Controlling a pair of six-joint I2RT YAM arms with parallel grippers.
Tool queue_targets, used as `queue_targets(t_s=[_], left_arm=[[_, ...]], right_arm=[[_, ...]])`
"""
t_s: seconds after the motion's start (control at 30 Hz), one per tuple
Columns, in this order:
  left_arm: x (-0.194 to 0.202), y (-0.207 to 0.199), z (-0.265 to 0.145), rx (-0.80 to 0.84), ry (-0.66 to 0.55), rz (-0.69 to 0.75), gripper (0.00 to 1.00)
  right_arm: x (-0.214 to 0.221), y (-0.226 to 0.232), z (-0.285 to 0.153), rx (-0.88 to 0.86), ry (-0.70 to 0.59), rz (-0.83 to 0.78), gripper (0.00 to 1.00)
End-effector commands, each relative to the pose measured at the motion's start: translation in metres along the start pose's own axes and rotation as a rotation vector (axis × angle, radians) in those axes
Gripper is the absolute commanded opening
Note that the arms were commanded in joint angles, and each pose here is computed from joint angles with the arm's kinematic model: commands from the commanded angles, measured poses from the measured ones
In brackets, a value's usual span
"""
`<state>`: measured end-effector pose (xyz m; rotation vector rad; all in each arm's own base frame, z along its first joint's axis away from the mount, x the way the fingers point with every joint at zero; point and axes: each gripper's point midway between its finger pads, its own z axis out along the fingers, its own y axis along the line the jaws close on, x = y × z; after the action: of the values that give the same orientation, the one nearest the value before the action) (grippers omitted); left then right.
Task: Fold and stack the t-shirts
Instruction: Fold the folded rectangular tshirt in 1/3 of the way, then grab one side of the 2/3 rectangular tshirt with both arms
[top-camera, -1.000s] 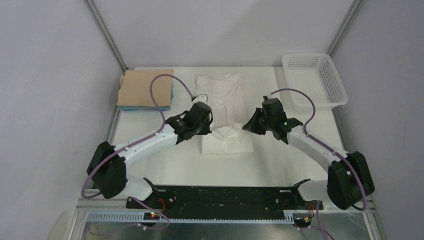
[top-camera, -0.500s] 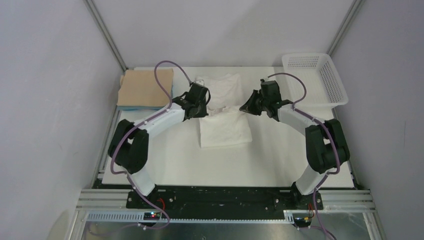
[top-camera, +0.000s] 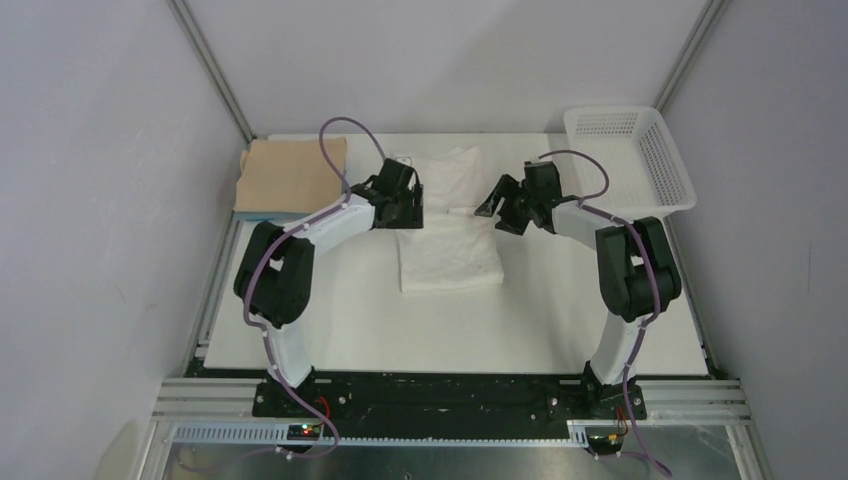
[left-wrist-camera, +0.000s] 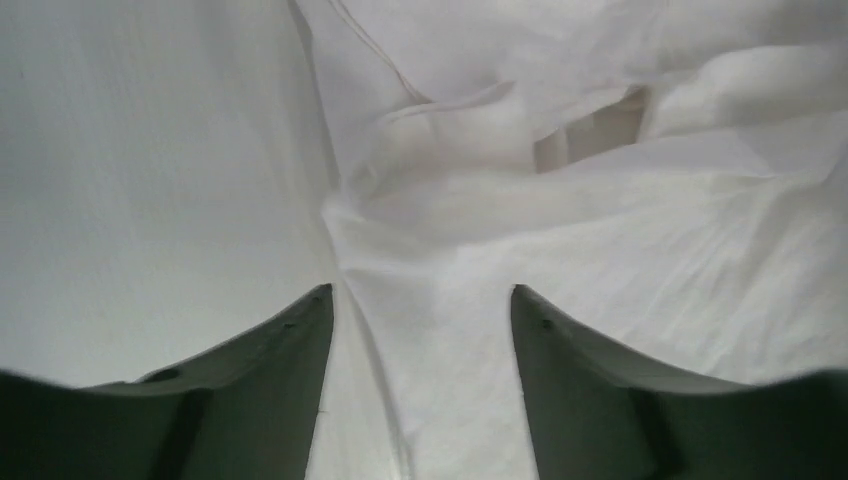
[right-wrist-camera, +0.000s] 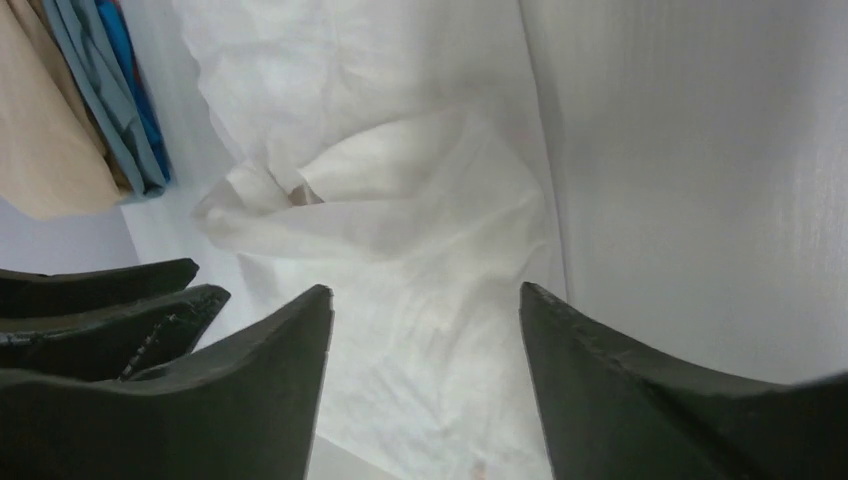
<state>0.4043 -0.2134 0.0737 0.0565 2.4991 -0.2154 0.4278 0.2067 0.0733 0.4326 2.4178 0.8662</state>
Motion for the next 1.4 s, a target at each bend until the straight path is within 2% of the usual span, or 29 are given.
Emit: queue_targets(t_s=[0.0,0.07,0.1,0.23,0.37,0.43,0.6,0.67,0.77,0.87,0.97,1.2,1.27,1.3,1.37], left_arm=[[-0.041,-0.011,-0.021,0.046,-0.104,0.005,0.91],[-0.049,-0.013,-0.039,0.065,-0.141,-0.012,0.99],[-0.049,-0.014,-0.043,0.073,-0.143,-0.024,0.99],[-0.023,-0.009,-0.060,0.090,-0.120,-0.083,1.00],[0.027,-0.005,-0.070,0.099,-0.064,-0.135,1.00],[0.065,-0.005,-0.070,0.107,-0.010,-0.142,1.00],[0.109,-0.015,-0.072,0.161,0.043,-0.188,1.00],[0.123,-0.010,-0.067,0.146,0.061,-0.213,0.99],[0.136,-0.008,-0.061,0.152,0.082,-0.236,0.90],[0.143,-0.008,-0.056,0.150,0.097,-0.248,0.75],[0.148,-0.009,-0.051,0.156,0.112,-0.250,0.66],[0.162,-0.019,-0.042,0.213,0.158,-0.260,0.32],[0.162,-0.017,-0.038,0.199,0.157,-0.261,0.19],[0.162,-0.016,-0.036,0.192,0.155,-0.262,0.06],[0.163,-0.016,-0.033,0.185,0.158,-0.259,0.01]], right_arm=[[-0.027,0.026,-0.013,-0.055,-0.063,-0.040,0.80],[-0.024,0.025,-0.022,-0.023,-0.064,-0.056,0.89],[-0.023,0.029,-0.028,-0.021,-0.068,-0.070,0.94],[0.001,0.021,-0.046,0.054,-0.071,-0.134,0.99],[0.038,0.001,-0.064,0.106,-0.053,-0.120,0.99],[0.056,-0.014,-0.072,0.141,-0.044,-0.106,0.99],[0.091,-0.044,-0.079,0.202,-0.002,-0.074,0.96],[0.101,-0.049,-0.077,0.207,0.019,-0.065,0.91],[0.112,-0.054,-0.074,0.208,0.036,-0.055,0.84],[0.117,-0.057,-0.070,0.210,0.046,-0.047,0.75],[0.120,-0.060,-0.066,0.216,0.057,-0.041,0.67],[0.127,-0.071,-0.058,0.235,0.058,-0.023,0.48],[0.127,-0.075,-0.056,0.240,0.046,-0.023,0.37],[0.126,-0.076,-0.054,0.239,0.038,-0.024,0.29],[0.131,-0.084,-0.052,0.256,0.049,-0.018,0.20]])
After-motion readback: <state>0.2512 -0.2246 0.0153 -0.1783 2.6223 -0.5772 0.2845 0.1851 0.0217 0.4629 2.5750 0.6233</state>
